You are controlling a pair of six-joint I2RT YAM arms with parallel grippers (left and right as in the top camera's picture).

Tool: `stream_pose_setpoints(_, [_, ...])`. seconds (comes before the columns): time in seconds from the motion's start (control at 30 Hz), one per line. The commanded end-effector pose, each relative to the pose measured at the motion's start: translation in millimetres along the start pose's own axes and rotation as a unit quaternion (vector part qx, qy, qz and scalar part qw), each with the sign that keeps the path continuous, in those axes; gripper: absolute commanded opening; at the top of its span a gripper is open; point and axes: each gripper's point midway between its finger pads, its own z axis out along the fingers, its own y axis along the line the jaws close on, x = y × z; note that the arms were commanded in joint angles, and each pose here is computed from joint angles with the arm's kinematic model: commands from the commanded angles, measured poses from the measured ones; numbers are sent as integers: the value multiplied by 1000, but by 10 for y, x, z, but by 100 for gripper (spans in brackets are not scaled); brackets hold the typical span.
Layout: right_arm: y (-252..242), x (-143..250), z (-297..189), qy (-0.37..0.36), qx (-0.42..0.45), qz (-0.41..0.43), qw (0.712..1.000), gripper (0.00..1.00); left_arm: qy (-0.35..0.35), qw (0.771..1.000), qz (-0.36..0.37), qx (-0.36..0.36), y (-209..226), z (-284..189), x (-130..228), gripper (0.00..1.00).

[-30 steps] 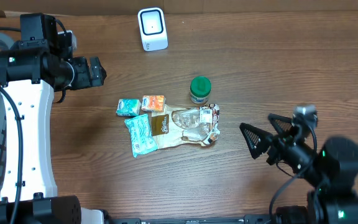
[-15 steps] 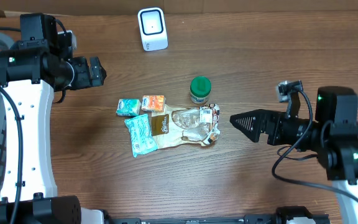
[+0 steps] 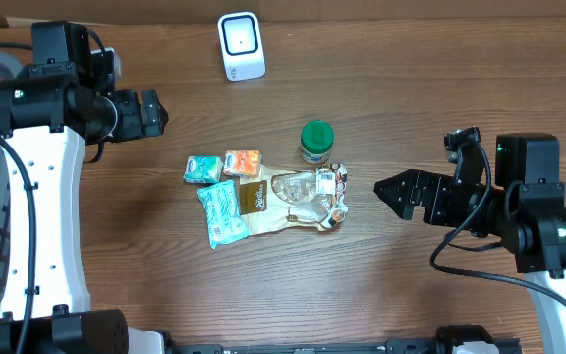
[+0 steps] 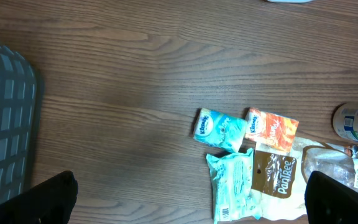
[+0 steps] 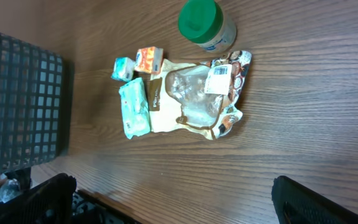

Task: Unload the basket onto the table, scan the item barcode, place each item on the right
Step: 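Move the right gripper from rest toward the snack bag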

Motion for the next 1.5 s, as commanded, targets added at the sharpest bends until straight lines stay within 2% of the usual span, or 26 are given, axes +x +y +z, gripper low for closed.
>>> stream_pose_setpoints(0.0, [34,-86,-72,-19,5,-14,1000,100,-17,1000,9,6,-41,-99,-56,100])
stream_pose_setpoints(0.63, [37,-88,-72,-19,4,-14,1000,100,-17,1000,9,6,-41,-99,-56,100])
stream_pose_setpoints(0.93, [67,-212,-37,-36,-4,47,998,100,-17,1000,9,6,-41,-99,-56,99])
stream_pose_setpoints(1.13, [96,-227,198,-2,-9,94,996,97,-17,1000,9,6,-41,-99,-56,99])
stream_pose_setpoints(1.47, [65,-172,626,64,0,122,990,94,-17,1000,9,6,-41,-99,-56,100])
